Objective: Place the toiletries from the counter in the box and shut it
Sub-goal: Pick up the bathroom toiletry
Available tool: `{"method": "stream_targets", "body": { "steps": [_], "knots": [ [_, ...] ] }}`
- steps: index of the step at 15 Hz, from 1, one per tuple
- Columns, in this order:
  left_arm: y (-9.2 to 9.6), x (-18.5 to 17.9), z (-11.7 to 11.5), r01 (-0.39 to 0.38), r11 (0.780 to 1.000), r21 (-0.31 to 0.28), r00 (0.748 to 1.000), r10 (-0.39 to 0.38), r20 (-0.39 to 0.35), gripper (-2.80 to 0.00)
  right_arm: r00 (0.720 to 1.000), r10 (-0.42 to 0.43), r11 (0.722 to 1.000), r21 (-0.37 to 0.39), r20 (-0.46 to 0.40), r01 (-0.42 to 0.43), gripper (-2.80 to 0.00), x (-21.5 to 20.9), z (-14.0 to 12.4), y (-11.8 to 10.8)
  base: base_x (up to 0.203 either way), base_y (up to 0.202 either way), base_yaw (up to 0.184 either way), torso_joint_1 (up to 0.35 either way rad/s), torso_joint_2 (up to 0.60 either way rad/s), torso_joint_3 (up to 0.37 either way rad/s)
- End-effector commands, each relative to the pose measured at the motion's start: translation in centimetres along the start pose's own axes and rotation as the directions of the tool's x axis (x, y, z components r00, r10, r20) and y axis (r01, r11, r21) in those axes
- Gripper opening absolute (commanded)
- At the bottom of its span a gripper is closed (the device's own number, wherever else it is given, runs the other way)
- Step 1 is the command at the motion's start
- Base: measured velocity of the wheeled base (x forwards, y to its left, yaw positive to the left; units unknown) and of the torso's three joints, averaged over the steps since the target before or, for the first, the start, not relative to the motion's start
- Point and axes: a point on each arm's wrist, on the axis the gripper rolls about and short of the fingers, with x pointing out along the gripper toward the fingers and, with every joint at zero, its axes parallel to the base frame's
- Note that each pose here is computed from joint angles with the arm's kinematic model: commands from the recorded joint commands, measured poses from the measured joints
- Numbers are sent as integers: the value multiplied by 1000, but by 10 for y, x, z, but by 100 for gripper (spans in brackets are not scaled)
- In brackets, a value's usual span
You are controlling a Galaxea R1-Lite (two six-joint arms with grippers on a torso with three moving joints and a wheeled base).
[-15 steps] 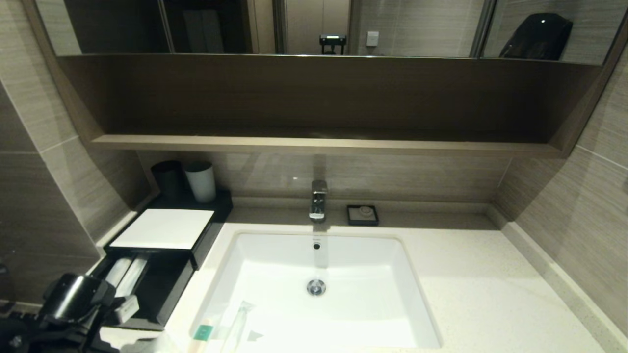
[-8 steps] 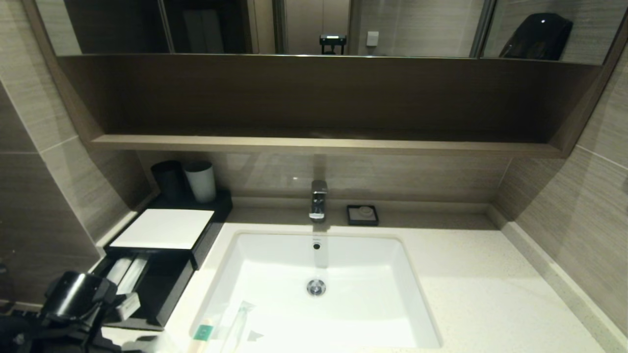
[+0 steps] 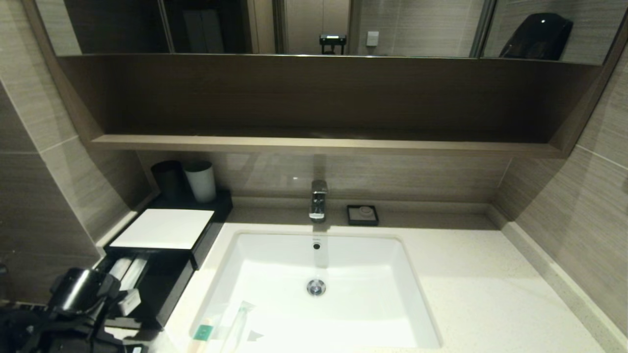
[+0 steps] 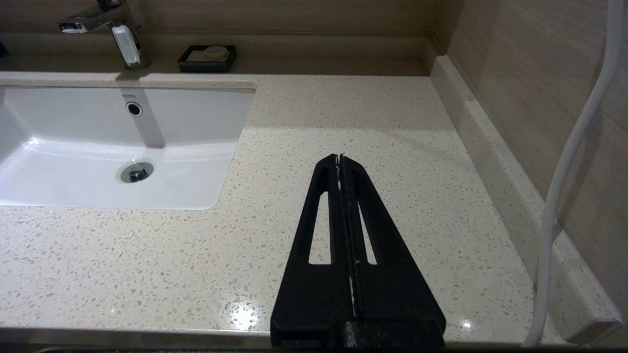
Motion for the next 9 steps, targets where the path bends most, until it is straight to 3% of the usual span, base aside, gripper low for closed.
{"method": "stream_targets", "body": {
  "steps": [1,9],
  "knots": [
    [1,4,1,-4,1000,-3,1000,4,-14,0,1000,0,1000,-1,0,0,-280,0,0,0,0,0,0,0,0,0],
    [2,12,2,-9,1000,-4,1000,9,-18,0,1000,1,1000,-1,1,-1,-280,0,0,0,0,0,0,0,0,0]
  ]
}}
